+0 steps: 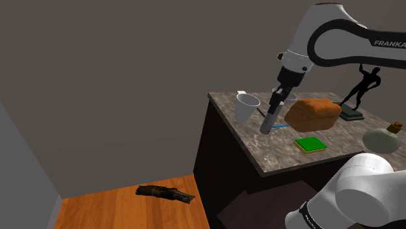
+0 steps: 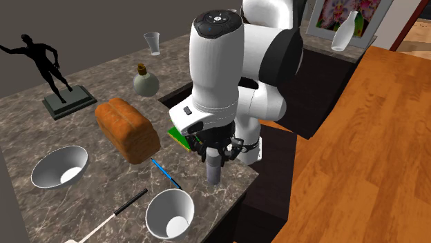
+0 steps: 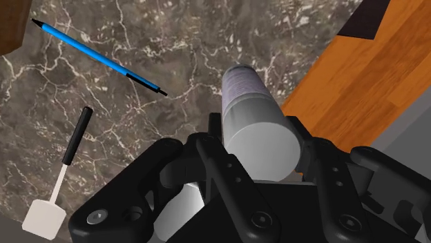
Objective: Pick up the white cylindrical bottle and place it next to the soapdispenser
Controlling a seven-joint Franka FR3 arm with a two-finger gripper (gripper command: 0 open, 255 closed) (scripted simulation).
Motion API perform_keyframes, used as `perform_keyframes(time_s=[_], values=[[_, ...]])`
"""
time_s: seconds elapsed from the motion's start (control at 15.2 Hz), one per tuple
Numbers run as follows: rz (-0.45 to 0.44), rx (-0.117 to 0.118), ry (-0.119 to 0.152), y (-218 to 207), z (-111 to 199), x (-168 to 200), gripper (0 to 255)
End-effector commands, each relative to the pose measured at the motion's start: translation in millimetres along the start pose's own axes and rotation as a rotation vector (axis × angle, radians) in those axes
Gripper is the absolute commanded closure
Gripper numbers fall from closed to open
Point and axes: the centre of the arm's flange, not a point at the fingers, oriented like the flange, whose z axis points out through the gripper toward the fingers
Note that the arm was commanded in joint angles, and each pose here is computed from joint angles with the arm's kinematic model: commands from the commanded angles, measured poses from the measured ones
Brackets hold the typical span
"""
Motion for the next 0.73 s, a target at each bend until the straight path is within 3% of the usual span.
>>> perform_keyframes(time_s=[0.0,0.66], values=[[0.000,0.000,0.000,0,-11,0,255],[0.000,0.000,0.000,2,-64,0,255]])
